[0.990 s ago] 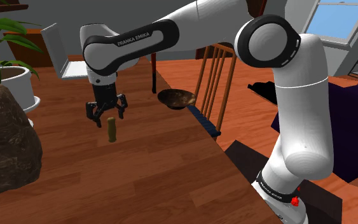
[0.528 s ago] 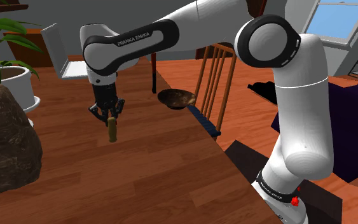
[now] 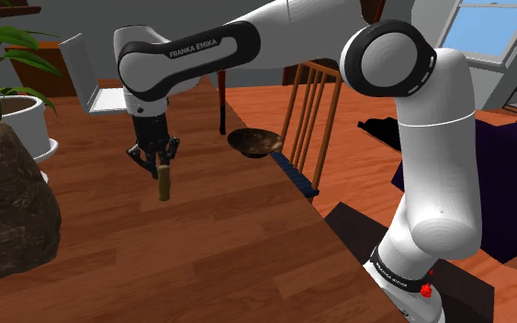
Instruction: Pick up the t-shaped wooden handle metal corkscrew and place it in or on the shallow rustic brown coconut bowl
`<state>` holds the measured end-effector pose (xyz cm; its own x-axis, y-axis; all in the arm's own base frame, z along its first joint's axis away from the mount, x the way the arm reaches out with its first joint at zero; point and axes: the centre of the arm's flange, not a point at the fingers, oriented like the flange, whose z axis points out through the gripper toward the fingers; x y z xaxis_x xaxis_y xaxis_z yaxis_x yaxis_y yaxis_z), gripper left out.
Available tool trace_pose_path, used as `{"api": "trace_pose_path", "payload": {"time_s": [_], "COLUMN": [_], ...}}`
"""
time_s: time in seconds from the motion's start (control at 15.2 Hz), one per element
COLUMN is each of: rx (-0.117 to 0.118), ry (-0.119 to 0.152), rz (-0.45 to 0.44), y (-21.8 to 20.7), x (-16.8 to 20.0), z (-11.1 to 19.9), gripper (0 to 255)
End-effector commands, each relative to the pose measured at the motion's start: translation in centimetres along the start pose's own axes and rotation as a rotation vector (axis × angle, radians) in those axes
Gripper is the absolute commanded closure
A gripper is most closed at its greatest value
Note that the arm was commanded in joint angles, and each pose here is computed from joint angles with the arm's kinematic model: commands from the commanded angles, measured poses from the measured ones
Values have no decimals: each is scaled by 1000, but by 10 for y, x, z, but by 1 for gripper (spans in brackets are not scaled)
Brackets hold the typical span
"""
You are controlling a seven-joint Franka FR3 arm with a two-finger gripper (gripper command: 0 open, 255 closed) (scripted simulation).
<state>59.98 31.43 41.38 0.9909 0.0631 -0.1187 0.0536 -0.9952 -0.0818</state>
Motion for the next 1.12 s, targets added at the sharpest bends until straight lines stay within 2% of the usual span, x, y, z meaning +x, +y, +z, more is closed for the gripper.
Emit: {"api": "trace_pose_path", "payload": {"time_s": [0.0, 1.06], "rx": [0, 0], "ry": [0, 0], "rz": [0, 0], "y": [-2, -9], "x": [-2, -12], "z": [-11, -94], "gripper": [255, 255]}}
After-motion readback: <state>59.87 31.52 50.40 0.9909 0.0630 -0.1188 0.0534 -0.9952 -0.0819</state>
